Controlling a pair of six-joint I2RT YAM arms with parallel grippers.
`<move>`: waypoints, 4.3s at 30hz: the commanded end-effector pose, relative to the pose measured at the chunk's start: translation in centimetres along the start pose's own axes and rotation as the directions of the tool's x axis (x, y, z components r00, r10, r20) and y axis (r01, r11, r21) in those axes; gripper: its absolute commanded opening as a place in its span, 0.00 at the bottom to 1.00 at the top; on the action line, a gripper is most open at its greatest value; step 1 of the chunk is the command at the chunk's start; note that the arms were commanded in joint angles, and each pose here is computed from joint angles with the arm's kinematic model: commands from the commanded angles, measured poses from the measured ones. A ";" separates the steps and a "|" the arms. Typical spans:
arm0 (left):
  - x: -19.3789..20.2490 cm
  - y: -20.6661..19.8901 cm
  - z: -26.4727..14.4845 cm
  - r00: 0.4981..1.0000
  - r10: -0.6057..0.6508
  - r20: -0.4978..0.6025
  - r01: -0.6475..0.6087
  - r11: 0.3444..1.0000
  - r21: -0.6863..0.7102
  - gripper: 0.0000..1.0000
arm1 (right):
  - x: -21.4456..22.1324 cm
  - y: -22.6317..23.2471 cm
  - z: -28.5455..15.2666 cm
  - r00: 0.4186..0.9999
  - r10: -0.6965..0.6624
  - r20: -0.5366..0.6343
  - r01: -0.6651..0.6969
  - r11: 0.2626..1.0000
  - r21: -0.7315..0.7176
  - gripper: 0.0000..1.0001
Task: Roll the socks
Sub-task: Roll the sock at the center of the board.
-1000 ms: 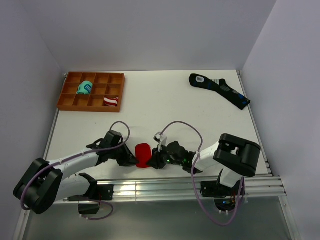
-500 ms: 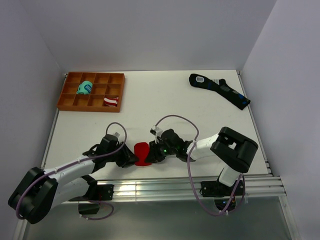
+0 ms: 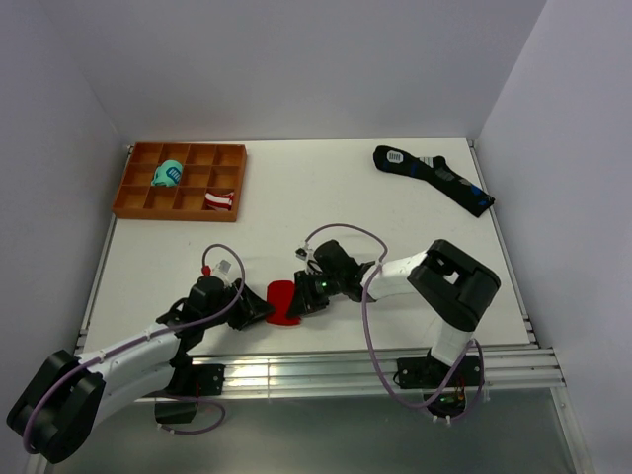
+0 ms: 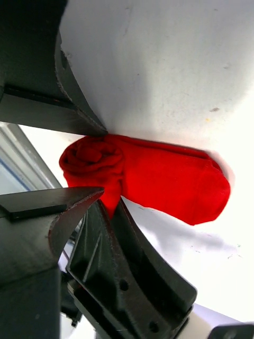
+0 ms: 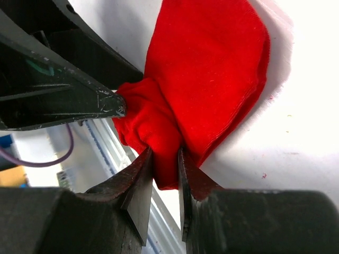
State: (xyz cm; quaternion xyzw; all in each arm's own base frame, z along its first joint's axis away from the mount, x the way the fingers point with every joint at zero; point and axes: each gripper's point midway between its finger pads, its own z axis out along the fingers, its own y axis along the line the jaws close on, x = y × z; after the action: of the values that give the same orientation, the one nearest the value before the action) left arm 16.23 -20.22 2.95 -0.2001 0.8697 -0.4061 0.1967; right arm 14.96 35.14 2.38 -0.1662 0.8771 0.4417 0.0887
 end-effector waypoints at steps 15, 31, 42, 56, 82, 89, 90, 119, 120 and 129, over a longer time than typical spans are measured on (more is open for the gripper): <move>-1.5 -1.0 0.0 0.971 0.202 0.129 -0.215 0.971 0.100 0.52 | 1.3 -4.6 -1.1 0.964 0.187 -0.191 -0.150 0.970 0.192 0.16; 0.5 -0.6 0.5 0.959 0.273 0.071 -0.280 0.955 0.100 0.52 | 0.1 -4.9 -1.2 0.960 0.176 -0.216 -0.107 0.948 0.298 0.16; 0.8 0.3 0.7 0.954 0.295 0.060 -0.297 0.954 0.033 0.50 | 0.2 -4.8 -0.8 0.956 0.167 -0.239 -0.082 0.940 0.330 0.16; 1.7 2.3 0.9 0.972 0.236 0.014 -0.234 0.968 -0.094 0.51 | -0.2 -4.8 -0.5 0.947 0.166 -0.276 -0.055 0.927 0.371 0.16; 4.2 4.3 1.1 0.982 0.157 -0.106 -0.178 0.957 -0.228 0.00 | -2.9 -3.9 -0.7 0.977 0.079 -0.198 -0.002 0.932 0.364 0.32; 5.6 4.6 1.2 0.975 0.095 -0.202 -0.151 0.947 -0.284 0.00 | -5.5 -2.5 -1.6 0.998 -0.043 -0.042 0.054 0.948 0.312 0.44; 5.8 4.6 1.3 0.974 0.085 -0.212 -0.145 0.946 -0.288 0.00 | -5.7 -2.3 -1.7 0.998 -0.054 -0.028 0.060 0.951 0.303 0.44; 4.4 5.3 0.3 0.931 -0.086 -0.355 -0.058 0.925 -0.375 0.00 | -4.5 5.6 -7.0 0.773 -0.370 0.516 0.443 0.896 -0.022 0.52; 4.3 5.3 0.3 0.929 -0.093 -0.358 -0.055 0.922 -0.383 0.00 | -4.2 5.7 -6.9 0.766 -0.373 0.524 0.454 0.891 -0.030 0.52; 4.0 4.8 0.6 0.905 -0.133 -0.404 -0.034 0.924 -0.380 0.00 | -2.6 5.4 -4.8 0.747 -0.431 0.506 0.492 0.870 0.015 0.52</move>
State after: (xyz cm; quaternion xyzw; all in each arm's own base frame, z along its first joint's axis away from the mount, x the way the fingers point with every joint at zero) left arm 15.70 -23.00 1.49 -0.1546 0.9210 -0.3574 0.0044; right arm 14.63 34.31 8.91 -0.2635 0.7521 0.4804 0.3663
